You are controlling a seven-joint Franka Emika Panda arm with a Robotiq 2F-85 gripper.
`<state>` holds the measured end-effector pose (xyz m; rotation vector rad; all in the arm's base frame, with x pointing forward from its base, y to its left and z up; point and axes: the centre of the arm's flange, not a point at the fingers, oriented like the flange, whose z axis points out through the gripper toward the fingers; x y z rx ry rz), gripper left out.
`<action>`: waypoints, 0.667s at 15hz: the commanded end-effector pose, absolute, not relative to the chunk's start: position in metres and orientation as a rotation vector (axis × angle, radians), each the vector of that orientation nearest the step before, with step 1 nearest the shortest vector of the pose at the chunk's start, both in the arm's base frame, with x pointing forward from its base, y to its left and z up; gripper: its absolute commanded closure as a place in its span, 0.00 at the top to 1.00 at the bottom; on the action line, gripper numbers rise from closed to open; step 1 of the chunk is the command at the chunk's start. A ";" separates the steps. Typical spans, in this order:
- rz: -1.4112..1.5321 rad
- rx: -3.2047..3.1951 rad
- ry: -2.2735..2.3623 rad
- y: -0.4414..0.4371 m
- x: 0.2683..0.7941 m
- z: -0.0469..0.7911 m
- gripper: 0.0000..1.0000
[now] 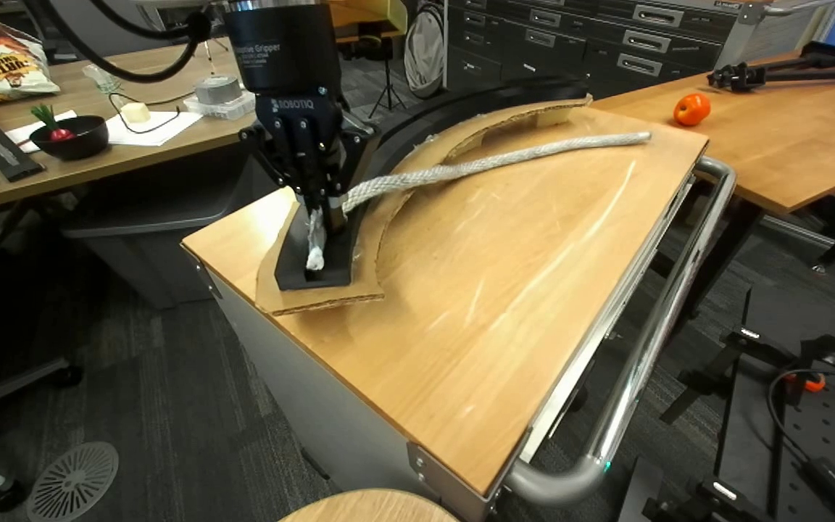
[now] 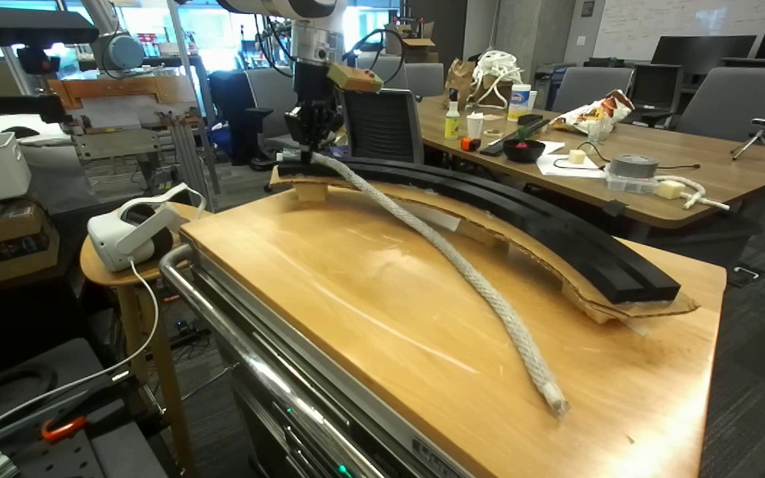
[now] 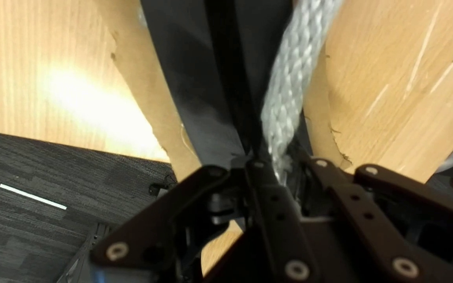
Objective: Place the white rope on the curved black board
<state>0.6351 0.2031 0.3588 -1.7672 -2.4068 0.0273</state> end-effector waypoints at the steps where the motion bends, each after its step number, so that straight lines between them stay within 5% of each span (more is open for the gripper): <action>1: -0.087 -1.849 -2.411 0.201 0.614 0.379 0.48; 7: -0.390 -2.167 -2.418 0.190 0.584 0.430 0.95; 10: -0.468 -2.367 -2.318 0.166 0.562 0.441 1.00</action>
